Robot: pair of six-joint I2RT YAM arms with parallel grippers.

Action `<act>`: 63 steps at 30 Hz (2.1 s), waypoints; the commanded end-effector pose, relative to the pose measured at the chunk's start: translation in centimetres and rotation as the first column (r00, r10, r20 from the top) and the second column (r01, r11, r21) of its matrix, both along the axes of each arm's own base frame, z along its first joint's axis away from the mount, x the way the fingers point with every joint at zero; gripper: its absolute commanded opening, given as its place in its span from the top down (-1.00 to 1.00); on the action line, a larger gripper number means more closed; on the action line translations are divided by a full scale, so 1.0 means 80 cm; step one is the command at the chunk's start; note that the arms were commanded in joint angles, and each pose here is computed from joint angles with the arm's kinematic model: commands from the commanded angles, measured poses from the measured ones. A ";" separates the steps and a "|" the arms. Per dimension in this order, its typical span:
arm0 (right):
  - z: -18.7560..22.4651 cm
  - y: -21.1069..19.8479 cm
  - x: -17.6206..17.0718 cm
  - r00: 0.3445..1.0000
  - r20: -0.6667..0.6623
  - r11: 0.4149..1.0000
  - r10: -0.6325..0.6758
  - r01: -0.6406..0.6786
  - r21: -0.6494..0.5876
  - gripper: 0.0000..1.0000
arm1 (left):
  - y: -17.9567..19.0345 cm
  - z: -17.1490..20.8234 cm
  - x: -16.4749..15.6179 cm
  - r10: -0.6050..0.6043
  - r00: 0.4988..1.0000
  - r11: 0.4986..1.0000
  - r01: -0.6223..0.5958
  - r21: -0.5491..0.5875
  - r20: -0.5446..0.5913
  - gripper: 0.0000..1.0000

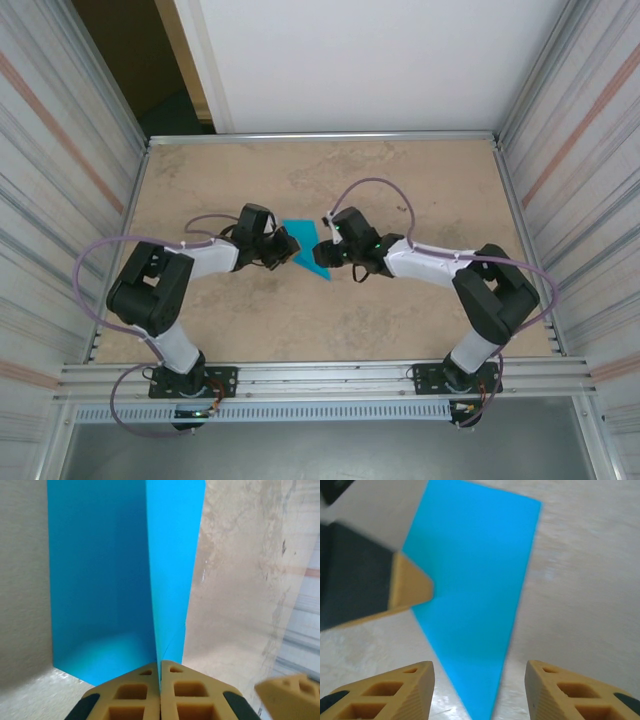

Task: Fold a paper plane with a square sheet of paper (pick it up from the middle)
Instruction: Fourth fold the wing at the center of the table.

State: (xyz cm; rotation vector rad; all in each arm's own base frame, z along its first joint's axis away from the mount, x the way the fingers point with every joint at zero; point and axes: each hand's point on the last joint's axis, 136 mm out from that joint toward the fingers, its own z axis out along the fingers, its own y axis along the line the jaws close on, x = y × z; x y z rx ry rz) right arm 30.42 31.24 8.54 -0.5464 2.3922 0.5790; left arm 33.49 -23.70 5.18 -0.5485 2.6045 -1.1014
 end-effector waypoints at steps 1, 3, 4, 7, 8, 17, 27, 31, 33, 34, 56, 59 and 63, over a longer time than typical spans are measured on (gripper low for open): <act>-0.003 0.024 -0.003 0.981 0.130 0.987 0.146 -0.135 -0.089 0.02 | 0.021 0.020 0.012 0.098 0.995 0.994 -0.099 0.048 0.015 0.85; -0.013 0.033 -0.009 0.974 0.132 0.980 0.186 -0.174 -0.096 0.08 | 0.026 0.022 0.012 0.112 0.994 0.992 -0.113 0.060 0.010 0.85; -0.017 0.038 -0.012 0.971 0.131 0.977 0.202 -0.190 -0.101 0.10 | 0.028 0.022 0.011 0.117 0.993 0.991 -0.117 0.063 0.005 0.85; -0.029 0.044 -0.016 0.966 0.130 0.971 0.224 -0.209 -0.120 0.17 | 0.028 0.024 0.011 0.126 0.992 0.990 -0.126 0.062 0.000 0.84; -0.033 0.045 -0.015 0.965 0.132 0.970 0.226 -0.210 -0.124 0.19 | 0.029 0.022 0.011 0.128 0.992 0.990 -0.128 0.062 -0.007 0.84; -0.056 0.049 -0.007 0.963 0.147 0.965 0.227 -0.202 -0.169 0.26 | 0.028 0.021 0.009 0.139 0.990 0.989 -0.138 0.058 -0.026 0.83; -0.065 0.057 -0.008 0.957 0.156 0.957 0.244 -0.211 -0.197 0.19 | 0.028 0.021 0.008 0.138 0.990 0.989 -0.135 0.064 -0.038 0.79; -0.067 0.051 -0.002 0.962 0.168 0.960 0.216 -0.179 -0.214 0.28 | 0.029 0.022 0.007 0.137 0.990 0.988 -0.134 0.071 -0.040 0.76; -0.068 0.049 -0.002 0.962 0.170 0.960 0.212 -0.173 -0.221 0.34 | 0.030 0.022 0.007 0.137 0.990 0.988 -0.134 0.074 -0.040 0.75; -0.070 0.048 -0.002 0.963 0.169 0.959 0.211 -0.171 -0.225 0.37 | 0.031 0.022 0.007 0.137 0.990 0.988 -0.134 0.076 -0.043 0.74; -0.067 0.052 -0.008 0.959 0.112 0.959 0.259 -0.242 -0.145 0.81 | 0.115 0.048 0.001 0.234 0.971 0.970 -0.236 0.060 0.046 0.15; -0.069 0.053 -0.010 0.961 0.082 0.961 0.263 -0.254 -0.112 0.82 | 0.106 0.035 -0.008 0.200 0.979 0.979 -0.201 0.028 0.030 0.26; -0.073 0.054 -0.012 0.964 0.037 0.962 0.265 -0.262 -0.074 0.85 | 0.089 0.022 -0.018 0.145 0.989 0.989 -0.145 -0.006 0.018 0.37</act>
